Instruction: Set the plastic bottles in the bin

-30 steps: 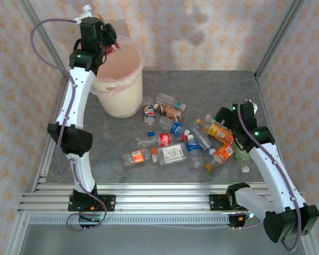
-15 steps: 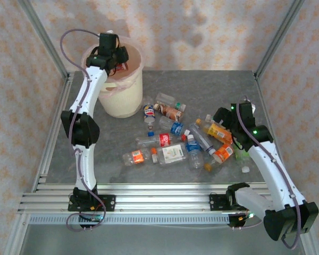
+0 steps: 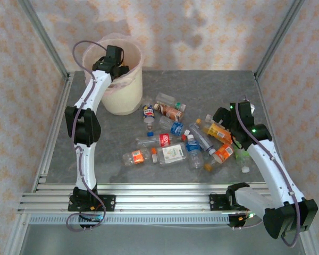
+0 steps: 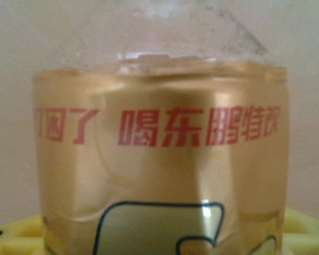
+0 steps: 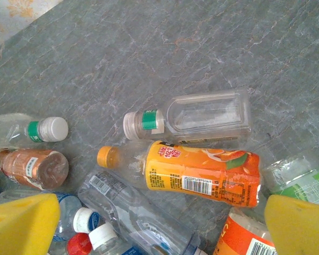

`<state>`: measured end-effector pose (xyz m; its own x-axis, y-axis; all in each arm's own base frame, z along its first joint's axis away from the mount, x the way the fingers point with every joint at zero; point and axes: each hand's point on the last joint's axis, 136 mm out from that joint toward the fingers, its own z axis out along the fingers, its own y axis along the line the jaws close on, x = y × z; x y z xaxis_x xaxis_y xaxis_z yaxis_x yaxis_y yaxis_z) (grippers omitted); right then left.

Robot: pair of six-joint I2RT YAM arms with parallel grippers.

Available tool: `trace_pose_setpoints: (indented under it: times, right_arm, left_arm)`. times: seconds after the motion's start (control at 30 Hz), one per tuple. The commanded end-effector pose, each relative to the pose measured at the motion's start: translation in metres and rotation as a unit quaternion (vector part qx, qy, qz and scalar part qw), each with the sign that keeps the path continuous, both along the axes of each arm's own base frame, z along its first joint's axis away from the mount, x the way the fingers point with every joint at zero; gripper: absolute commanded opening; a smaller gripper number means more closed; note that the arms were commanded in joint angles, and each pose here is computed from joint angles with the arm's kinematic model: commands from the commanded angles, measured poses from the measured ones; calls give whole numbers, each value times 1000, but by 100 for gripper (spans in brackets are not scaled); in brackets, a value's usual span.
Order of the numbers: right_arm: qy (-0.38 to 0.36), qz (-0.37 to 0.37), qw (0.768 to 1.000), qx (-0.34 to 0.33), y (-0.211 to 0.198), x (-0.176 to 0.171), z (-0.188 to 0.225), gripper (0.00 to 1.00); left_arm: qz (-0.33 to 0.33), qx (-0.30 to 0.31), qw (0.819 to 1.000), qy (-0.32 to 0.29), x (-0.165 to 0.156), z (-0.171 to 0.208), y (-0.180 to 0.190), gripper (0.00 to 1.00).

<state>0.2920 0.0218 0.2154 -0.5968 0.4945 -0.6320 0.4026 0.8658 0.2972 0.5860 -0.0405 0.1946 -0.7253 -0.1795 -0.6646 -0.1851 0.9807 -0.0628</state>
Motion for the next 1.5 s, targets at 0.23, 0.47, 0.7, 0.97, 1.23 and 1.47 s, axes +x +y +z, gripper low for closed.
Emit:
trace_pose_setpoints:
  times: [0.23, 0.47, 0.7, 0.97, 1.23, 1.47]
  right_arm:
    - [8, -3, 1000, 0, 0, -4, -5, 99]
    - [8, -3, 1000, 2, 1, -4, -6, 99]
    - [6, -6, 1000, 4, 1, -3, -6, 99]
    - [7, -8, 1000, -2, -2, -4, -4, 99]
    - [7, -8, 1000, -3, -2, -3, -4, 99]
    - [3, -8, 1000, -7, -3, -5, 0, 99]
  left_arm:
    - [-34, 68, 995, 68, -48, -16, 13, 33]
    - [-50, 107, 988, 104, -65, -9, 26, 33]
    - [-45, 120, 984, 121, -57, 0, 30, 39]
    - [-44, 121, 981, 144, -47, -16, 29, 46]
    - [-38, 122, 984, 125, -45, 0, 31, 73]
    - [-12, 121, 990, 72, -45, 49, 35, 99]
